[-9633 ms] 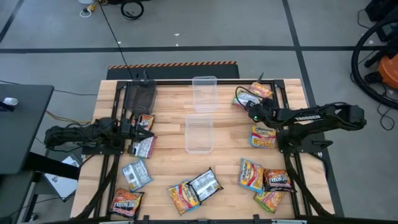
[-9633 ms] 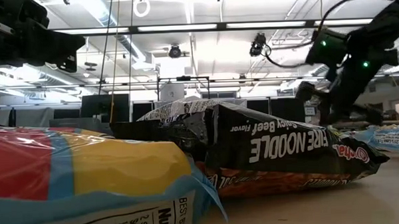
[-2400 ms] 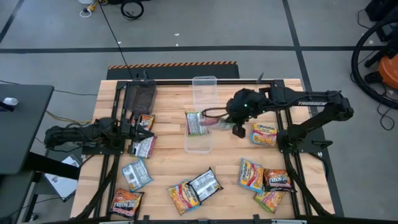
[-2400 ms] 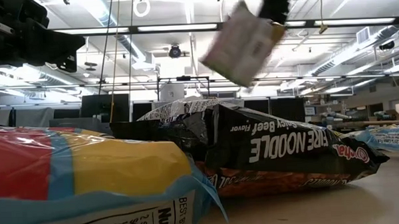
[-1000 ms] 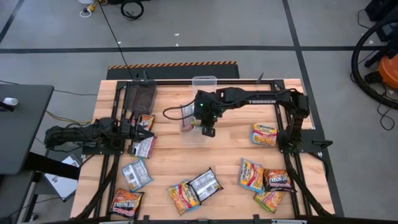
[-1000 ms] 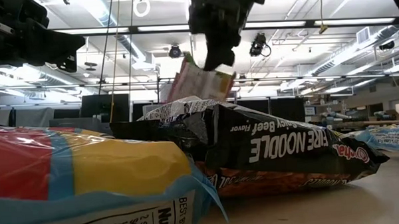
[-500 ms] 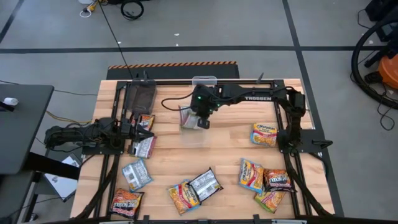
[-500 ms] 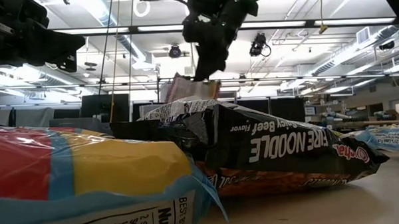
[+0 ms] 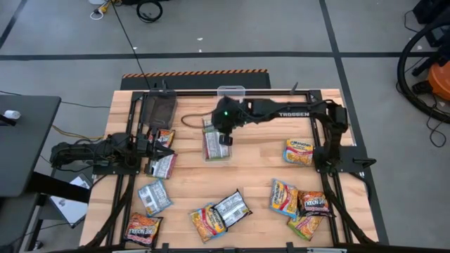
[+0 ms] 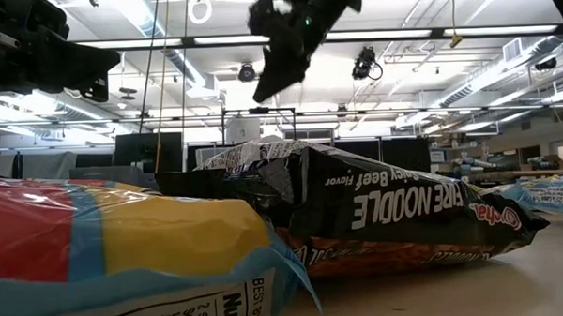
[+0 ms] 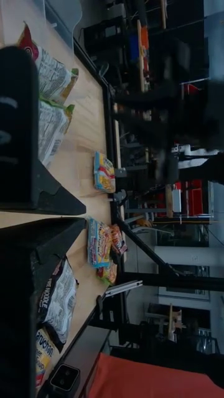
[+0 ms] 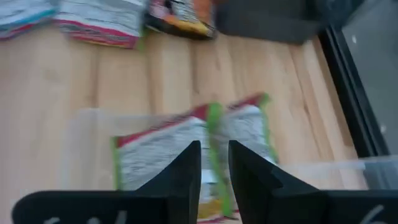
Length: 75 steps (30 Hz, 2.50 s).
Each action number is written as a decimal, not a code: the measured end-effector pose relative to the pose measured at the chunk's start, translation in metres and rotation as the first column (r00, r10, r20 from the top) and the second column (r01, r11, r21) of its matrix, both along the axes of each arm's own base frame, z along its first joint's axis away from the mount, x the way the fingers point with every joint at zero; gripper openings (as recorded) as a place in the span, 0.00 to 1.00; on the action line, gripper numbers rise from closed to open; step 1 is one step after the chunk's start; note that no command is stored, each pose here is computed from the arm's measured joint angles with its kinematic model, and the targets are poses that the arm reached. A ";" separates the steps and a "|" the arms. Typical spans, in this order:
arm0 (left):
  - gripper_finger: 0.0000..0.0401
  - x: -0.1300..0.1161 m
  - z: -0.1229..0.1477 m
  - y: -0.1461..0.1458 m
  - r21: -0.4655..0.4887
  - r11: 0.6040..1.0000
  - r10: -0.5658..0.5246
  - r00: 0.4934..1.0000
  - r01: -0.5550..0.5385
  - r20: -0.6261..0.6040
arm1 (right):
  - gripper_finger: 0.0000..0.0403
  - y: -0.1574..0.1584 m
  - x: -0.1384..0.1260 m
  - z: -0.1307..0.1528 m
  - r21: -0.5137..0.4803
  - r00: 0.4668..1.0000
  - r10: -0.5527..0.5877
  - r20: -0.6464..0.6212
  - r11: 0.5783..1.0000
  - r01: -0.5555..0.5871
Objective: Sort Maruchan noodles
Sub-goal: Put the green noodle pack into the bottom transparent bin
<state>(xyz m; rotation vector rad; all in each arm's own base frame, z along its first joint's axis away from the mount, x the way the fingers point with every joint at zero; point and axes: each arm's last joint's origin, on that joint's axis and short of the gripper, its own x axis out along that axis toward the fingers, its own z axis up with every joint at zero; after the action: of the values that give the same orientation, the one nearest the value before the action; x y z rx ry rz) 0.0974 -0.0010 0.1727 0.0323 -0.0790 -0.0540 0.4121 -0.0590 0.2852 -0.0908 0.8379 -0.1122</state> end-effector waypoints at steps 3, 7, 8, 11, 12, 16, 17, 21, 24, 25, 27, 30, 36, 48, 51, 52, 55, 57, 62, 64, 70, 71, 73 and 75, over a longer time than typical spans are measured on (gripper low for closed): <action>0.06 0.000 0.000 0.000 0.000 1.000 0.000 1.000 0.000 0.000 | 0.23 0.023 0.003 -0.004 -0.014 0.998 0.060 -0.015 0.998 -0.060; 0.06 0.000 0.000 0.000 0.000 1.000 0.000 1.000 0.000 0.001 | 0.23 0.041 0.002 -0.024 0.006 0.992 0.123 -0.026 0.992 -0.123; 0.06 0.000 0.000 0.000 0.000 1.000 0.000 1.000 0.000 0.000 | 0.23 0.042 0.001 -0.030 0.018 0.991 0.127 -0.039 0.992 -0.126; 0.06 0.000 0.000 0.000 0.000 1.000 0.000 1.000 0.000 0.003 | 0.23 0.040 0.002 -0.052 0.057 0.991 0.135 -0.019 0.989 -0.133; 0.06 0.000 0.000 0.000 0.000 1.000 0.000 1.000 0.000 0.002 | 0.23 0.038 0.002 -0.060 0.074 0.990 0.142 -0.023 0.987 -0.140; 0.06 0.000 0.000 0.000 0.000 1.000 0.000 1.000 0.000 0.003 | 0.22 0.035 0.007 -0.088 0.095 0.987 0.141 -0.081 0.987 -0.133; 0.06 0.000 0.000 0.000 0.000 1.000 0.001 1.000 -0.001 0.003 | 0.22 0.035 0.007 -0.093 0.090 0.986 0.136 -0.099 0.988 -0.127; 0.06 0.000 0.000 0.000 0.000 1.000 0.000 1.000 0.000 0.002 | 0.22 0.039 0.013 -0.104 0.103 0.968 0.142 -0.207 0.987 -0.123; 0.06 0.000 0.000 0.000 0.000 1.000 0.000 1.000 0.000 -0.001 | 0.22 0.045 0.021 -0.105 0.099 0.948 0.186 -0.257 0.981 -0.165; 0.06 0.000 0.000 0.000 0.000 1.000 0.000 1.000 0.000 -0.003 | 0.22 0.047 0.023 -0.107 0.100 0.938 0.200 -0.282 0.979 -0.179; 0.06 0.000 0.000 0.000 0.000 1.000 0.000 1.000 0.000 0.000 | 0.22 0.049 0.030 -0.115 0.102 0.923 0.226 -0.311 0.974 -0.204; 0.06 0.000 -0.001 0.000 0.000 1.000 0.000 1.000 0.000 -0.007 | 0.22 0.048 0.038 -0.120 0.104 0.916 0.229 -0.331 0.973 -0.205; 0.06 0.000 0.000 0.000 0.000 1.000 0.000 1.000 0.000 -0.002 | 0.18 0.043 0.042 -0.124 -0.051 0.899 0.063 -0.434 0.994 -0.094; 0.06 0.000 0.000 0.000 0.000 1.000 0.000 1.000 0.000 -0.006 | 0.12 0.044 0.040 -0.118 -0.178 0.896 -0.137 -0.422 0.982 0.066; 0.06 0.000 0.000 0.000 0.000 1.000 0.000 1.000 0.000 -0.006 | 0.12 0.044 0.042 -0.119 -0.099 0.904 -0.079 -0.420 0.994 0.041; 0.06 0.000 0.000 0.000 0.000 1.000 0.000 1.000 0.000 -0.006 | 0.12 0.043 0.042 -0.119 -0.090 0.906 -0.073 -0.417 0.995 0.039; 0.06 0.000 0.000 0.000 0.000 1.000 0.000 1.000 0.000 -0.006 | 0.12 0.039 0.042 -0.120 -0.092 0.904 -0.081 -0.419 0.995 0.047; 0.06 0.000 0.000 0.000 0.000 1.000 0.000 1.000 0.000 -0.006 | 0.12 0.037 0.043 -0.119 -0.095 0.907 -0.086 -0.412 0.994 0.051; 0.06 0.000 0.000 0.000 0.000 1.000 0.000 1.000 0.000 -0.006 | 0.12 0.038 0.043 -0.108 -0.101 0.924 -0.083 -0.374 0.994 0.048; 0.06 0.000 0.000 0.000 0.000 1.000 0.000 1.000 0.000 -0.006 | 0.12 0.041 0.041 -0.103 -0.111 0.925 -0.083 -0.370 0.993 0.045; 0.06 0.000 0.000 0.000 0.000 1.000 0.000 1.000 0.000 -0.006 | 0.13 0.055 0.034 -0.075 -0.147 0.944 -0.091 -0.318 0.988 0.046; 0.06 0.000 0.000 0.000 0.000 1.000 0.000 1.000 0.000 -0.006 | 0.13 0.060 0.031 -0.068 -0.143 0.946 -0.089 -0.311 0.989 0.046; 0.06 0.000 0.000 0.000 0.000 1.000 0.000 1.000 0.000 -0.006 | 0.13 0.074 0.021 -0.054 -0.147 0.954 -0.085 -0.286 0.988 0.044; 0.06 0.000 0.000 0.000 0.000 1.000 0.000 1.000 0.000 -0.006 | 0.13 0.095 0.006 -0.039 -0.175 0.965 -0.095 -0.246 0.983 0.052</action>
<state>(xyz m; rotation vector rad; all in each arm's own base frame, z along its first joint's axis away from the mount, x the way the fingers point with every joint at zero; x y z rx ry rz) 0.0978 -0.0010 0.1723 0.0320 -0.0728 -0.0538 0.4182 0.0361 0.2458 -0.2358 1.0873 -0.2452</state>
